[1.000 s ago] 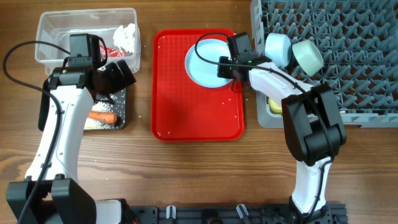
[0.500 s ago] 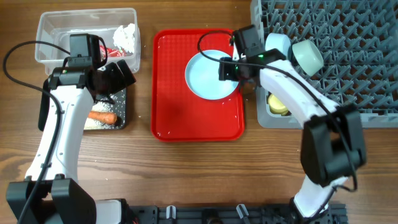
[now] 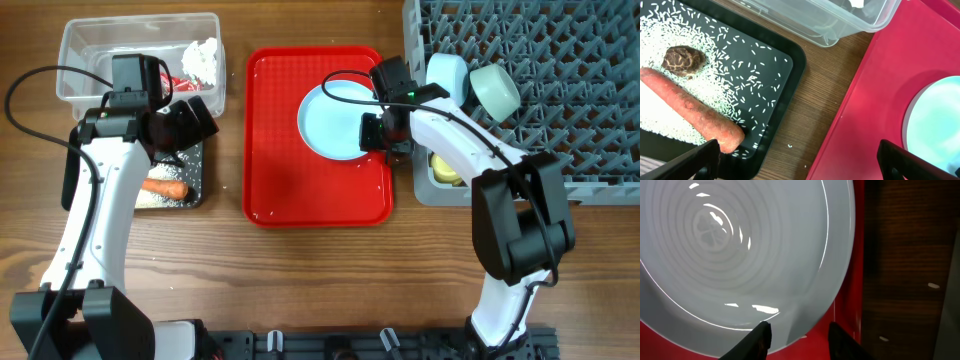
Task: Sort waste into correct bins and load items into the dishwasher rack
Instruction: 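Lift the light-blue plate off the red tray with the right gripper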
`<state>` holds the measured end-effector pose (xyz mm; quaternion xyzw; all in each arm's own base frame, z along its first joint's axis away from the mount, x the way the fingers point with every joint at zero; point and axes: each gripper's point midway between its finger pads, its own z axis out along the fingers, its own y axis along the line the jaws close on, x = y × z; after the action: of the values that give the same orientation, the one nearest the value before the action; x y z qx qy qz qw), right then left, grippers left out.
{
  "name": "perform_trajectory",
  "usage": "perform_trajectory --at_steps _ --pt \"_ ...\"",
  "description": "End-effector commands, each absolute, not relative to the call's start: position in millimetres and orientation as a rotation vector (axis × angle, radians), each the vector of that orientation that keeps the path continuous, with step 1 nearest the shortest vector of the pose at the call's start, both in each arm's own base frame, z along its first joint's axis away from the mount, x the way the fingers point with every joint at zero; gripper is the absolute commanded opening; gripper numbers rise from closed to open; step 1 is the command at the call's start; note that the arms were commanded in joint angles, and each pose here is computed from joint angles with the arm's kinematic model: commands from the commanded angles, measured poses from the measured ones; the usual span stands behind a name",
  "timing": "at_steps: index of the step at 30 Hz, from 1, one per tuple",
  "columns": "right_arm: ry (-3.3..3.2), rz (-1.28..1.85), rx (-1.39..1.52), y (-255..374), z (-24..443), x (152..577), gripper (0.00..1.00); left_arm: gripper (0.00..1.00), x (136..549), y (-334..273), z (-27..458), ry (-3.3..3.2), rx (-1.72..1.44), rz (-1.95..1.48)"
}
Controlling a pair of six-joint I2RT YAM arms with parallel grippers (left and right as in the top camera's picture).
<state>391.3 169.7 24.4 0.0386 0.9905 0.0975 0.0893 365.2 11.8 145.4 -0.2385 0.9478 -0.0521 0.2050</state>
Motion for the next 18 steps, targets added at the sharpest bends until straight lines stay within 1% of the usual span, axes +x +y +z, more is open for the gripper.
perform_trajectory --at_steps 1,3,5,10,12,16,18 --pt "2.971 0.264 0.161 169.7 17.0 385.0 0.39 1.00 367.3 11.5 151.7 2.622 -0.679 -0.163" --pt "2.973 0.246 0.161 169.9 11.7 384.5 0.38 1.00 367.3 11.5 151.7 2.622 -0.679 -0.163" --pt "2.973 0.238 0.153 171.3 4.4 384.9 0.33 1.00 367.3 11.5 151.7 2.622 -0.679 -0.163" --pt "3.000 0.215 0.154 170.3 -15.0 384.2 0.27 1.00 367.3 11.5 151.7 2.622 -0.679 -0.163" --pt "2.993 0.185 0.158 167.2 -18.4 386.4 0.22 1.00 367.3 11.5 151.7 2.622 -0.679 -0.163" --pt "2.927 0.124 0.164 160.9 -16.3 400.9 0.04 1.00 367.3 11.5 151.7 2.622 -0.679 -0.163" --pt "2.888 0.108 0.168 158.8 -14.4 409.8 0.04 1.00 367.3 11.5 151.7 2.622 -0.679 -0.163"
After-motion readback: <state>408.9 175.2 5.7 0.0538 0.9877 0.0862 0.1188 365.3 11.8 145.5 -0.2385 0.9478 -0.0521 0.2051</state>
